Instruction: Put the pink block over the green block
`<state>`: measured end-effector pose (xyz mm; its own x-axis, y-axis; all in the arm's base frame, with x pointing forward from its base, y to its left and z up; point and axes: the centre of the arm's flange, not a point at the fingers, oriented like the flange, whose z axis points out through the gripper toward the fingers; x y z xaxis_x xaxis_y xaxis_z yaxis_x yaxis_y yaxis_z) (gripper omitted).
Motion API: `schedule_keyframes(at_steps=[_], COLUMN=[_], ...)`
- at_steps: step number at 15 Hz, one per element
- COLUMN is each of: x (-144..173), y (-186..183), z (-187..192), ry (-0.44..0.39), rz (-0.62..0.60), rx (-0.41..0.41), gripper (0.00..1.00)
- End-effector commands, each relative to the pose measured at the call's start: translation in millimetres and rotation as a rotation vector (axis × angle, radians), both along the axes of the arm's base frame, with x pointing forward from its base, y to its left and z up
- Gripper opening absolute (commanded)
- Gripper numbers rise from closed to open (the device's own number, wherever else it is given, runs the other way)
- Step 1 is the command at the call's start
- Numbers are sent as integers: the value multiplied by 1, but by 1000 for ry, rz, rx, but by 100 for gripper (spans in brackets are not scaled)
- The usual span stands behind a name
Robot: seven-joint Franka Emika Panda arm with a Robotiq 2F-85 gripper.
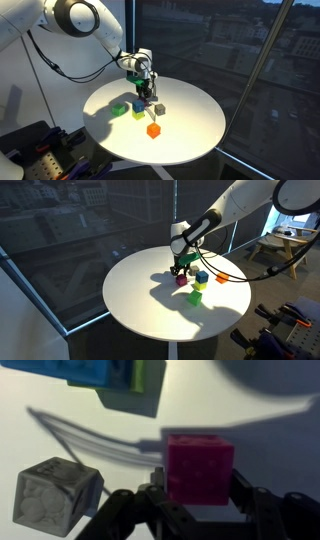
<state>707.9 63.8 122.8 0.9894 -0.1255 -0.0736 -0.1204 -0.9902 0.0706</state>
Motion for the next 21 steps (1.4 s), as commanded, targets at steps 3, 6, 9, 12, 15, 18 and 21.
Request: schedule_keyframes(at_steps=[3, 6, 9, 12, 15, 18, 21], x=[10, 9, 11, 13, 16, 18, 21], y=[2, 1, 0, -1, 0, 0, 3], z=[8, 15, 26, 35, 42, 50, 59], ry=[14, 26, 33, 38, 41, 39, 35], rz=[-4, -4, -6, -6, -5, -5, -4], rx=[-15, -18, -22, -24, -26, -26, -26], gripper=[32, 30, 30, 30, 30, 30, 30])
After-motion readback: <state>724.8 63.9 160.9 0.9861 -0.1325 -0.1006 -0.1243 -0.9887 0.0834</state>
